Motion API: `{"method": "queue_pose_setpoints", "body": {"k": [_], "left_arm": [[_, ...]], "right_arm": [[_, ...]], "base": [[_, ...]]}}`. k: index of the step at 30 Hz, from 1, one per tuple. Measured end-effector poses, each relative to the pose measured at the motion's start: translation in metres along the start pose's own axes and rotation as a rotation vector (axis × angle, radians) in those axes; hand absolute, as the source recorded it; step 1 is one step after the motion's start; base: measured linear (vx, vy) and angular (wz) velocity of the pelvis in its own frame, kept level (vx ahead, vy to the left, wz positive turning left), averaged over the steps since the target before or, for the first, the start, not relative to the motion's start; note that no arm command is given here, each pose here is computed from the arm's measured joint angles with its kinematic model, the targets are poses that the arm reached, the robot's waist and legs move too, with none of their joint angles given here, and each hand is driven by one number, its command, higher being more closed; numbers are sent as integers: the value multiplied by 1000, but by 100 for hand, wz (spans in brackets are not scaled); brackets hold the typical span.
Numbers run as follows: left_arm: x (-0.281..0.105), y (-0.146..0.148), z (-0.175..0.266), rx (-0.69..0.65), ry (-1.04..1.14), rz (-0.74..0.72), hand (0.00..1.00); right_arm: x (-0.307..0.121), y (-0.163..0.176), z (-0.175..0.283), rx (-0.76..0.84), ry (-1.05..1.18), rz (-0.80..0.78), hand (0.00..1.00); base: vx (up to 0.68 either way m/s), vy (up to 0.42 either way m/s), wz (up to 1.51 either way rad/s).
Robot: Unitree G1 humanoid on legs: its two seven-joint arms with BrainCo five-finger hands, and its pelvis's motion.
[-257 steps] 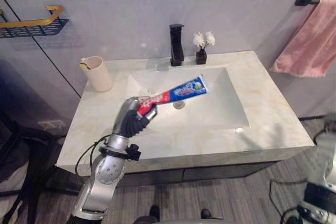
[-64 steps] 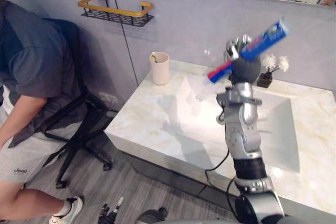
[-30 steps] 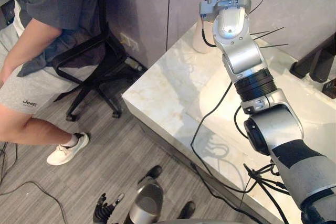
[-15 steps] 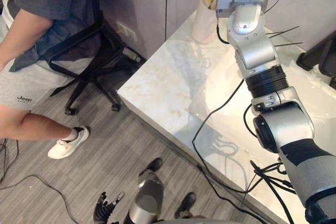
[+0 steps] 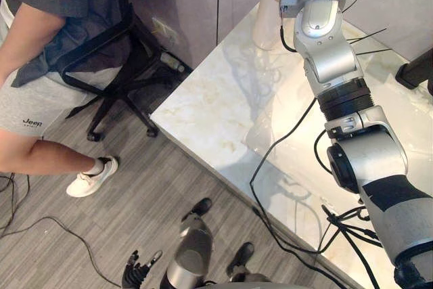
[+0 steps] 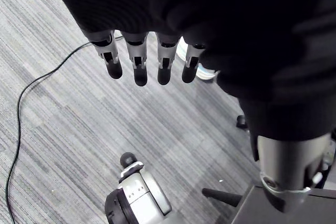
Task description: Organize washtable
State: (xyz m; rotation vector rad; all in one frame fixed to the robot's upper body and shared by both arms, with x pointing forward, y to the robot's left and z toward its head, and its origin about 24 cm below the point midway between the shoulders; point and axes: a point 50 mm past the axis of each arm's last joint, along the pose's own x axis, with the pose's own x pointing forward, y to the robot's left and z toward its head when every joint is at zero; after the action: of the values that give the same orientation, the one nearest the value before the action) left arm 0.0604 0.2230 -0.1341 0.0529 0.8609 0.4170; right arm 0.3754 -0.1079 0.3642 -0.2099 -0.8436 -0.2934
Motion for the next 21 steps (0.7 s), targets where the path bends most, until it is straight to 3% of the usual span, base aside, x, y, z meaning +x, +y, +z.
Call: {"method": "queue_pose_setpoints", "body": {"k": [21], "left_arm": [[-1,1,-4,3,17,3,0]], "right_arm": [[-3,3,-6,73,53,18,0]], "base": [[8,6,2]]}}
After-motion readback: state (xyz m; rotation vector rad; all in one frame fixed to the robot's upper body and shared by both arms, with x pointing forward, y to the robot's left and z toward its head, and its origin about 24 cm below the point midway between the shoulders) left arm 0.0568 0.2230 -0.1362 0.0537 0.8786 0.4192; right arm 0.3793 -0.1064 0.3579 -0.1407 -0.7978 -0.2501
